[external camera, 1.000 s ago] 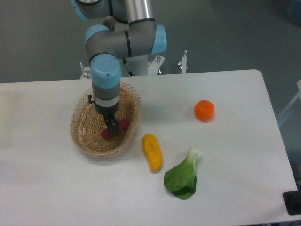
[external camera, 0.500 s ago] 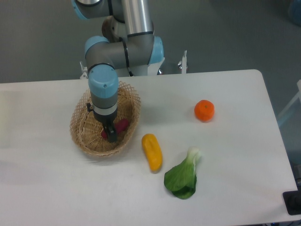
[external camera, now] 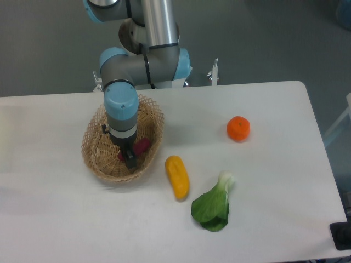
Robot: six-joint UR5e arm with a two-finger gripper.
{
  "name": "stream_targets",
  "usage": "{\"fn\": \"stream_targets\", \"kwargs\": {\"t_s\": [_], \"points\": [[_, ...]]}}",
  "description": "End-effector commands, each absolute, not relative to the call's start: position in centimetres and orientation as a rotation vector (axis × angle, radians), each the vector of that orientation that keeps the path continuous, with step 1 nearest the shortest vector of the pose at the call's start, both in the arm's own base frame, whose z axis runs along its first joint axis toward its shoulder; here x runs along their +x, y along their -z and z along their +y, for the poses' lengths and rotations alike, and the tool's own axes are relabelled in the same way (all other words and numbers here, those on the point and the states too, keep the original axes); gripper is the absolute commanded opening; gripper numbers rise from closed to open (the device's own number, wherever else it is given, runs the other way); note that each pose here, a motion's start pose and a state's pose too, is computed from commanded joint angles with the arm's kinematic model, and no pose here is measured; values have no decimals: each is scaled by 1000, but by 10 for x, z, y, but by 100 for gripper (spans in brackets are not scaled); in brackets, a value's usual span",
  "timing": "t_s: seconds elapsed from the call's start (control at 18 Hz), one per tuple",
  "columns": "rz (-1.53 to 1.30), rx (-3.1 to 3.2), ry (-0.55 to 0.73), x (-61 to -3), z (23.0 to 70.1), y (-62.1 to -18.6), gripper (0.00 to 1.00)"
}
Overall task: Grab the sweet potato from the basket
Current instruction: 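Close the gripper on the purple sweet potato, then lift the sweet potato out of the basket and carry it aside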
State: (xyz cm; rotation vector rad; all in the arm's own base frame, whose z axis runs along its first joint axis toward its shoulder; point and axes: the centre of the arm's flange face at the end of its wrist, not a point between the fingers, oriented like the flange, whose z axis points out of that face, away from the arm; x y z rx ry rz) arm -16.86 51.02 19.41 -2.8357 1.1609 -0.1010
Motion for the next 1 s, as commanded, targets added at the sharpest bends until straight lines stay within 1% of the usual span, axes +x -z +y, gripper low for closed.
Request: {"fn": "stream_targets", "kwargs": {"t_s": [0.17, 0.28, 0.33, 0.5, 0.67, 0.83, 1.0], "points": [[1156, -2835, 95, -169, 511, -194, 51], [1156, -2834, 93, -168, 510, -196, 37], [1148, -2839, 90, -169, 510, -197, 32], [1113, -2844, 72, -170, 511, -205, 28], [1098, -2840, 46, -173, 511, -222, 28], [1007, -2857, 20, -179, 512, -235, 28], [938, -2873, 5, -204, 510, -255, 28]]}}
